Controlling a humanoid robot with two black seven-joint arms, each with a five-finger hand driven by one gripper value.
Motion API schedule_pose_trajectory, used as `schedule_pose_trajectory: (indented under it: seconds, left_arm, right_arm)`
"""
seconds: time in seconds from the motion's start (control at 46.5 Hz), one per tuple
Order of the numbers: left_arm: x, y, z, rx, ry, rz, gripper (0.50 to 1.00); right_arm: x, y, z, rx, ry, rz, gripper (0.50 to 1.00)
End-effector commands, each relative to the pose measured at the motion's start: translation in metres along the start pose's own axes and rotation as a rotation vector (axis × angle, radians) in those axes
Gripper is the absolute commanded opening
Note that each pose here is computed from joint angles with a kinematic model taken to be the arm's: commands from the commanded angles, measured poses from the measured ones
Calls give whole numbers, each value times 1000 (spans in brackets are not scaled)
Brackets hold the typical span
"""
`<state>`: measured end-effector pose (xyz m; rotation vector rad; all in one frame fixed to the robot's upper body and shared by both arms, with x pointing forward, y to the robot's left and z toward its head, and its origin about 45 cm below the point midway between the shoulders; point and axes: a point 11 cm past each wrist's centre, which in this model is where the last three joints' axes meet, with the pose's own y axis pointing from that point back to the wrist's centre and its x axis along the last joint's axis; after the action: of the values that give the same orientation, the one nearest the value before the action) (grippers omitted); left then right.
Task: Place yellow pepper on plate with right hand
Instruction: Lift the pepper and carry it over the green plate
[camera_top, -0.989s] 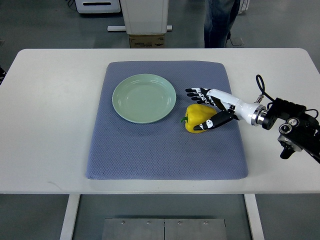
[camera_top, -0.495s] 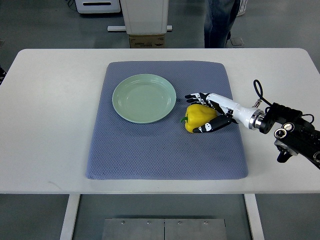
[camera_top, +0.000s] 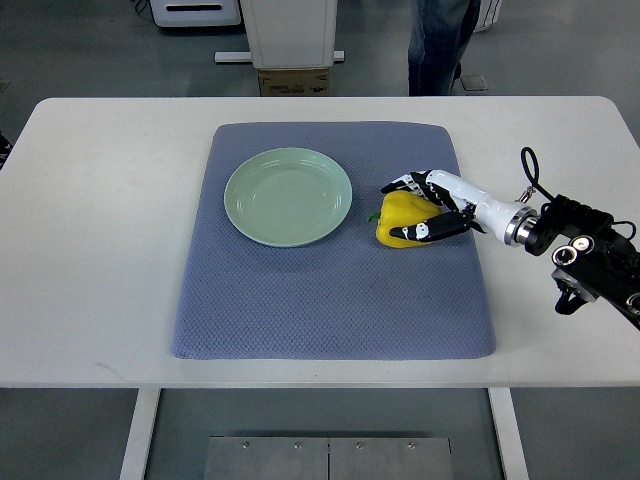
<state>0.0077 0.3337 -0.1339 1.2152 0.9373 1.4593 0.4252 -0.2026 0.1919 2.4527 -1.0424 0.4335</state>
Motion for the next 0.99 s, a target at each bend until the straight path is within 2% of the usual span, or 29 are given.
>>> schedule_pose_trajectory:
  seconds: [0.0,0.215,0.366,0.624,0.968]
  left_arm:
    - [0,0,0,0,0,0,1000]
    - [0,0,0,0,0,0,1000]
    - [0,0,0,0,0,0,1000]
    - [0,0,0,0,0,0,1000]
    - [0,0,0,0,0,0,1000]
  right_arm:
    - [6,-7,-13,25,9,28,500]
    - [6,-33,-47,64,9,65,500]
    - [-8,-59,-72,92,-1,57,500]
    - [-42,-92,-91,100,-35,45,500]
    - [-41,-93,-79,36,5,67,500]
